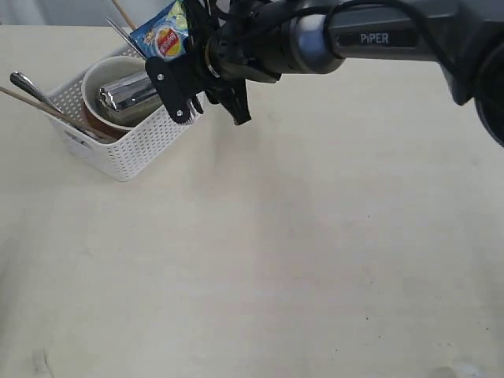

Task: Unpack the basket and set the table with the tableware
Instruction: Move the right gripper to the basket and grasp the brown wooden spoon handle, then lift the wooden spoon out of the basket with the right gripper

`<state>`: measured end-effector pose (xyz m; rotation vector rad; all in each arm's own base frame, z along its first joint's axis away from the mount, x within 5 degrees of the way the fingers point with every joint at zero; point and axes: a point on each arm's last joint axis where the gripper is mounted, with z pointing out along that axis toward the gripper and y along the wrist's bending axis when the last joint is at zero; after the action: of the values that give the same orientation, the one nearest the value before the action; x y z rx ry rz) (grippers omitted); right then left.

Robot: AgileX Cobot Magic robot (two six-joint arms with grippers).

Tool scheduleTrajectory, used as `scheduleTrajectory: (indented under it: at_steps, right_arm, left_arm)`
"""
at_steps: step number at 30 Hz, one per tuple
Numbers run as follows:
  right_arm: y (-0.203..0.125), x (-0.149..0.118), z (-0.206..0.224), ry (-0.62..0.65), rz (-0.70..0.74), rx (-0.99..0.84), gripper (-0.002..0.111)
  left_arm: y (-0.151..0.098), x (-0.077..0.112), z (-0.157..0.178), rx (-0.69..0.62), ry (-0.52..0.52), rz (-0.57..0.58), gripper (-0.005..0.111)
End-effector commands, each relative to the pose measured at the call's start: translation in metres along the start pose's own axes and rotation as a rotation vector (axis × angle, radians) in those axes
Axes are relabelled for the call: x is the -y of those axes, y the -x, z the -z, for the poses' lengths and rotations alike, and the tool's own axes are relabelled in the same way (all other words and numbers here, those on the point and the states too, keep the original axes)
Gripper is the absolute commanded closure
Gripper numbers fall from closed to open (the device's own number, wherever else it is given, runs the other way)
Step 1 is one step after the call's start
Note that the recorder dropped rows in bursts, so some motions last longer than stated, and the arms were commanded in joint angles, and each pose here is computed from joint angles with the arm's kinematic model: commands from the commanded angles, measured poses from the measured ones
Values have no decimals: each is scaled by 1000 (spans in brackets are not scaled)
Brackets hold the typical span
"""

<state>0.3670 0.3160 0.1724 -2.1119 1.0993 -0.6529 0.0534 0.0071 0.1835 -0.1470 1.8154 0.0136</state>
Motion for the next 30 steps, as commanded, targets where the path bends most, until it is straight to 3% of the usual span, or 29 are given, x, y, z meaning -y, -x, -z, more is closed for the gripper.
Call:
scheduleTrajectory:
  at_steps: [1,3,18,30]
  right_arm:
    - [-7,3,-2,-14,-15,-5,69]
    - [-8,3,-2,-18,-25,-2,80]
    - [-4,-5,-13,-13,-25,25,80]
    - [-10,-9,-13,27,44,-53,80]
  left_arm:
    - [0,0,0,4,-6,1,107]
    - [0,0,0,4,-6,1,107]
    - [0,0,0,4,-6,1,107]
    - [0,0,0,4,-6,1,107]
